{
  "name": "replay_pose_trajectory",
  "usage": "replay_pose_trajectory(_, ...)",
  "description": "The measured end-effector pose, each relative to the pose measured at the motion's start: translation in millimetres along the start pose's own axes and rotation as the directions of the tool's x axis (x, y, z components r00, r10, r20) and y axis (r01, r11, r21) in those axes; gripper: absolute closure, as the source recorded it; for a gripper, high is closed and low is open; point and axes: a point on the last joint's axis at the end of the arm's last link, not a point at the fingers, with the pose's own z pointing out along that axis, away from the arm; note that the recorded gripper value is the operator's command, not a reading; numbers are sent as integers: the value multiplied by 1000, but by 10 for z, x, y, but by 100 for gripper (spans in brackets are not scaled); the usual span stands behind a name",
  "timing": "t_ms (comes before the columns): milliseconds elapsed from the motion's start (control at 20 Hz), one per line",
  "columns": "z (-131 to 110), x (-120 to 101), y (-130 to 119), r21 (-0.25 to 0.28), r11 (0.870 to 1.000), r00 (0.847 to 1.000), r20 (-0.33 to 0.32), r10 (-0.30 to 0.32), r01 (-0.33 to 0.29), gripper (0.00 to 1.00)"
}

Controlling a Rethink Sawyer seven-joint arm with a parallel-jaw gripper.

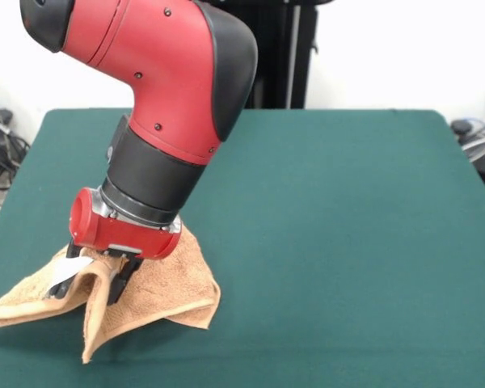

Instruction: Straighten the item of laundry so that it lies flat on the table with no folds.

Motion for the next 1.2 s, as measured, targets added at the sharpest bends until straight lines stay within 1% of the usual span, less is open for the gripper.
replay_pose_trajectory(1150, 2, 13, 11, -2, 1000, 1000, -2, -1, 1, 0)
replay_pose_trajectory(1200, 2, 15, 13, -2, 1000, 1000, -3, -1, 1, 100)
